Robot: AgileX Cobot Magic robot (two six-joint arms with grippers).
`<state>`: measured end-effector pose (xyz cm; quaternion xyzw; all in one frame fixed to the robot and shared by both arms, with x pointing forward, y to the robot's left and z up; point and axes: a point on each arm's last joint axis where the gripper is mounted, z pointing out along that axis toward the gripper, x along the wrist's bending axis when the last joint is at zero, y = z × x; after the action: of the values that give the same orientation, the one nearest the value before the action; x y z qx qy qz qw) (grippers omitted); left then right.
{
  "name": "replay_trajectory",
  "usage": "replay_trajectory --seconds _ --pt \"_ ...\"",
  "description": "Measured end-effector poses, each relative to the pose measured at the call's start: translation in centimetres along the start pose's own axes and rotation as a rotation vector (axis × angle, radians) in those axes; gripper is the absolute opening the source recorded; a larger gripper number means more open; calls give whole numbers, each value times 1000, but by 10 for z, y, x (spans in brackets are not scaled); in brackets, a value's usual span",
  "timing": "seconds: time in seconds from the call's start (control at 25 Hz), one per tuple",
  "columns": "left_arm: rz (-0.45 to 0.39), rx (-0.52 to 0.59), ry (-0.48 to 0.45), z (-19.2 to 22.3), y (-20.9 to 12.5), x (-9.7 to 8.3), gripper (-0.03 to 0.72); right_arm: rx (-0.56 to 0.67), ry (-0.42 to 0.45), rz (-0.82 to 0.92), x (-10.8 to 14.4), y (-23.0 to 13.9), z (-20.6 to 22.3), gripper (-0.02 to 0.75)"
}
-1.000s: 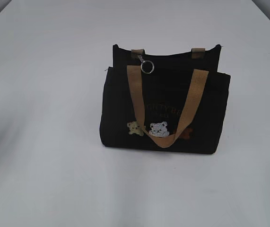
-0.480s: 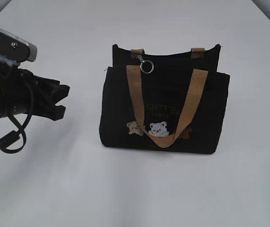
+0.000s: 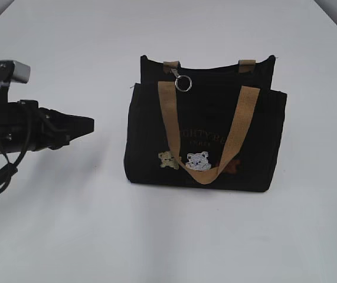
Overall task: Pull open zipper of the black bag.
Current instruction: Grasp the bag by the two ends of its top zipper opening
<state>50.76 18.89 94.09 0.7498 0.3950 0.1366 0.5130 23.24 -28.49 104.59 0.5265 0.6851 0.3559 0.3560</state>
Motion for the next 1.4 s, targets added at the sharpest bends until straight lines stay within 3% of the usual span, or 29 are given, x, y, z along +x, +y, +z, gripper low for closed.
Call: replay_trajectory --seconds 0.12,0.24,0.36,0.52,0.84,0.96,1.04,1.24,1.4 --pt "0 -19 -96 0 -2 17 61 0 0 0 0 0 0 274" --pt "115 -4 -172 2 -2 17 116 0 0 0 0 0 0 274" --pt "271 -25 -235 5 0 7 276 0 0 0 0 0 0 274" --pt "310 -87 -218 11 6 -1 462 0 0 0 0 0 0 274" --pt "367 -131 -232 39 11 -12 503 -4 13 7 1 0 0 274" --pt "374 -137 -245 49 14 -14 495 -9 31 16 3 1 0 274" --pt "370 -149 -247 57 17 -15 443 -15 50 24 5 1 0 274" --pt "368 -172 -263 71 23 -22 72 52 199 -50 11 15 14 274" --pt "369 -172 -265 72 23 -23 67 16 357 -105 10 56 49 274"
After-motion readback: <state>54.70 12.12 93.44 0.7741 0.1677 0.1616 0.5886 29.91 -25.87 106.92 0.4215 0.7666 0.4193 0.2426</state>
